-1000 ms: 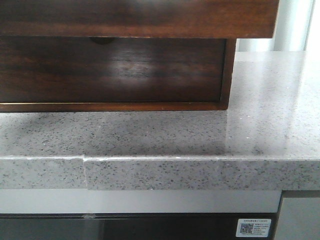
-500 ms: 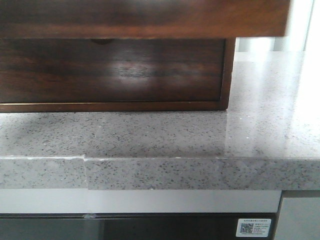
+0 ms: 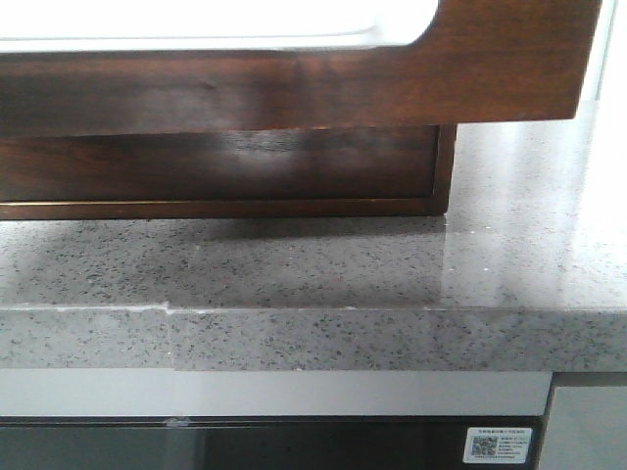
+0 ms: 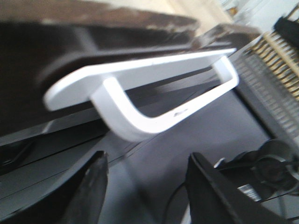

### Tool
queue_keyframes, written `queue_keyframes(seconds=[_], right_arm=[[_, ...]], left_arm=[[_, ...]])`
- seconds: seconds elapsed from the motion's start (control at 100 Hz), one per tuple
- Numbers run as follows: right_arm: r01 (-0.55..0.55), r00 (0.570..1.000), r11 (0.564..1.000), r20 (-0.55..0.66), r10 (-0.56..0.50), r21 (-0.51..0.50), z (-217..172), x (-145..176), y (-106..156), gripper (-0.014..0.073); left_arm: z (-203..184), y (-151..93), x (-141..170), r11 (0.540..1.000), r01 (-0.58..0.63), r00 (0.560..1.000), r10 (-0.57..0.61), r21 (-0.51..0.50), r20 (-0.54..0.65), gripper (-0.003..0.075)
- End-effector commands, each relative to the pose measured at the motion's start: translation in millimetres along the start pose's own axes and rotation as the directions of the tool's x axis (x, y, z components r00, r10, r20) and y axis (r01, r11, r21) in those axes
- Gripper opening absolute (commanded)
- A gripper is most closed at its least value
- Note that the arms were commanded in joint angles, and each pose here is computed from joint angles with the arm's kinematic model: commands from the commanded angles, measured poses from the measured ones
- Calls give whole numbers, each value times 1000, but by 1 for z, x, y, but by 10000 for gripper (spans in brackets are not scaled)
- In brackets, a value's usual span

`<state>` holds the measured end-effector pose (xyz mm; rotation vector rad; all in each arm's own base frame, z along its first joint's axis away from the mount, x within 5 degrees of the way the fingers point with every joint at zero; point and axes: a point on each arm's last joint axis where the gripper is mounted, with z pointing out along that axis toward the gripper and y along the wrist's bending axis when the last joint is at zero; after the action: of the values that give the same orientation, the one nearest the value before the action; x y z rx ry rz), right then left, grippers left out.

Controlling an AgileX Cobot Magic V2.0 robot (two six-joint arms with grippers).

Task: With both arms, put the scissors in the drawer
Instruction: 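Pull the drawer open toward the robot with the left gripper, then lower the right gripper onto the grey-and-orange scissors and grasp them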

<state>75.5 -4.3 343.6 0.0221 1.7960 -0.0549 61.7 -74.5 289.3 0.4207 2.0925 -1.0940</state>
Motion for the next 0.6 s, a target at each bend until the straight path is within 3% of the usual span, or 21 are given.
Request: queue_keyframes(seconds=[0.0, 0.12, 0.27, 0.38, 0.59], right_arm=[[10, 998, 1000, 69, -11, 8, -1, -14, -1, 482], [27, 1000, 999, -14, -26, 18, 6, -10, -2, 482], [38, 983, 996, -180, -24, 75, 27, -15, -7, 482], [47, 955, 983, -296, 8, 177, 44, -24, -18, 482], [38, 878, 969, -472, 85, 246, 88, -32, -30, 482]], left_arm=[[-10, -10, -14, 998, -18, 1000, 20, -56, 20, 346], [-29, -14, -19, 963, -94, 996, 91, -254, -25, 346], [-59, -18, -27, 852, -158, 985, 170, -499, -22, 346], [-70, -18, -31, 783, -206, 970, 241, -588, -19, 346], [-65, -10, -36, 772, -186, 957, 283, -607, 66, 346]])
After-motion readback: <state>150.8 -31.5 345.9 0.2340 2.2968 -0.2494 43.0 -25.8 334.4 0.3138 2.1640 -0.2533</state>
